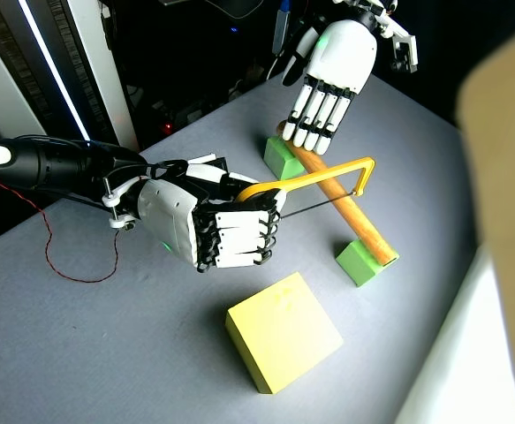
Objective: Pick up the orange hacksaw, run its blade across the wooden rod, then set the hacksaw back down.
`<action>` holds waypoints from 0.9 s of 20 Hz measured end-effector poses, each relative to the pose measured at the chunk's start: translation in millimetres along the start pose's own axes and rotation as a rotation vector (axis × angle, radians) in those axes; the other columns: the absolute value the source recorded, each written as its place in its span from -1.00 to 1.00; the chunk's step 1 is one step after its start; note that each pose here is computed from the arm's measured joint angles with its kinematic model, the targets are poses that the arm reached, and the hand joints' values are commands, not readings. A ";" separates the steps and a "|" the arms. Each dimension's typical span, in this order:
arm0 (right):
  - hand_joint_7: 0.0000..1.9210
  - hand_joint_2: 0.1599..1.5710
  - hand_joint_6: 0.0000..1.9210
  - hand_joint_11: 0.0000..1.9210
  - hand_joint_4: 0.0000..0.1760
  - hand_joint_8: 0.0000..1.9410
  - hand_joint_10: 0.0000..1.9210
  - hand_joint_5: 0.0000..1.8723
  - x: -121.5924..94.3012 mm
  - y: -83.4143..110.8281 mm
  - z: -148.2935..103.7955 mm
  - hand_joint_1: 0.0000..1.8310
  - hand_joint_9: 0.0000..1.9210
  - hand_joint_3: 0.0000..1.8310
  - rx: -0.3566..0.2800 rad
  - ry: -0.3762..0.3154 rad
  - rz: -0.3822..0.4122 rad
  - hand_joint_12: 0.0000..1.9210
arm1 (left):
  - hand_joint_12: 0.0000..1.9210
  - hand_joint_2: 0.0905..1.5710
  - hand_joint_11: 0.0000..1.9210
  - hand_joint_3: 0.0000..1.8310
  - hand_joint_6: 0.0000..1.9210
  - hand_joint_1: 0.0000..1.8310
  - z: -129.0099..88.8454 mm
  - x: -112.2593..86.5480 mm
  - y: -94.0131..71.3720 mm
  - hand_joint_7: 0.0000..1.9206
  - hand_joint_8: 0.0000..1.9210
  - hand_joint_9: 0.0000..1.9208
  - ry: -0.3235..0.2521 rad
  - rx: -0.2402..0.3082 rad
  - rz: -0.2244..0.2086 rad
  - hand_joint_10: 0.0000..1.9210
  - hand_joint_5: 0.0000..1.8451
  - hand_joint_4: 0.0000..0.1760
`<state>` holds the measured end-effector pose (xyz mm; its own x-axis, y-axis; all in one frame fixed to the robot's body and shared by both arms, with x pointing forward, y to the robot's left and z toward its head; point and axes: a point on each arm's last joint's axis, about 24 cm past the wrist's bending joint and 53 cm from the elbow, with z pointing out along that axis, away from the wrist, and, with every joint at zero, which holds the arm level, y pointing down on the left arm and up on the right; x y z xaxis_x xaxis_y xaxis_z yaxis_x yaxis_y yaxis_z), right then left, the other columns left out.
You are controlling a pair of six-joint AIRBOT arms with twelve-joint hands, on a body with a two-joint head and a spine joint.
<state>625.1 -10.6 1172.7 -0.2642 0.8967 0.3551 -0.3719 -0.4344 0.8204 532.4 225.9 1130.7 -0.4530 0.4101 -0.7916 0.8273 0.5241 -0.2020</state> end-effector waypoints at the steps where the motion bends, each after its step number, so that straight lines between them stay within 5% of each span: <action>1: 0.06 0.38 0.04 -0.19 -1.00 0.12 0.13 -0.08 0.6 -2.1 0.4 0.39 -0.03 -0.99 -0.002 0.005 -0.010 0.52 | -0.90 0.62 -1.00 -1.00 -0.99 -0.98 0.0 0.1 0.0 -0.92 -1.00 -0.95 0.000 0.000 0.001 -1.00 -0.87 -1.00; 5: 0.06 0.40 0.08 -0.19 -1.00 0.16 0.05 -0.09 6.7 -7.5 1.5 0.36 0.00 -1.00 -0.012 0.020 -0.016 0.58 | -0.85 0.61 -1.00 -1.00 -1.00 -0.97 -0.1 0.0 0.2 -0.90 -1.00 -0.94 0.000 0.000 0.000 -1.00 -0.86 -1.00; 6: 0.04 0.37 0.00 -0.20 -1.00 0.09 0.31 -0.09 8.6 -10.1 0.6 0.48 -0.03 -1.00 -0.004 0.022 -0.014 0.59 | -0.86 0.61 -1.00 -1.00 -1.00 -0.99 -0.2 0.1 0.3 -0.91 -1.00 -0.94 0.000 -0.001 0.001 -1.00 -0.87 -1.00; 9: 0.02 0.38 -0.03 -0.20 -1.00 0.11 0.41 -0.08 17.4 -18.2 -1.3 0.50 -0.06 -1.00 0.002 0.034 -0.010 0.58 | -0.84 0.62 -1.00 -1.00 -1.00 -1.00 -0.3 -0.1 0.7 -0.91 -1.00 -0.94 0.000 -0.002 0.000 -1.00 -0.88 -1.00; 17: 0.04 0.37 0.01 -0.19 -1.00 0.06 0.36 -0.11 35.0 -42.0 3.2 0.50 -0.04 -1.00 0.016 0.047 0.007 0.54 | -0.83 0.61 -1.00 -1.00 -1.00 -1.00 -0.1 0.3 1.6 -0.91 -1.00 -0.93 0.001 -0.006 0.000 -1.00 -0.88 -1.00; 18: 0.03 0.41 0.12 -0.21 -1.00 0.18 0.18 -0.14 40.8 -44.0 6.2 0.38 -0.06 -0.99 0.013 0.052 0.019 0.57 | -0.82 0.61 -1.00 -1.00 -1.00 -0.98 -0.1 0.3 1.7 -0.90 -0.99 -0.92 0.001 -0.006 0.000 -0.99 -0.87 -1.00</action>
<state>636.3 45.6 1153.8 -0.3167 0.8828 0.3470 -0.3554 -0.4496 0.8195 533.6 227.0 1130.3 -0.4531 0.4107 -0.7912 0.8254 0.5286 -0.1983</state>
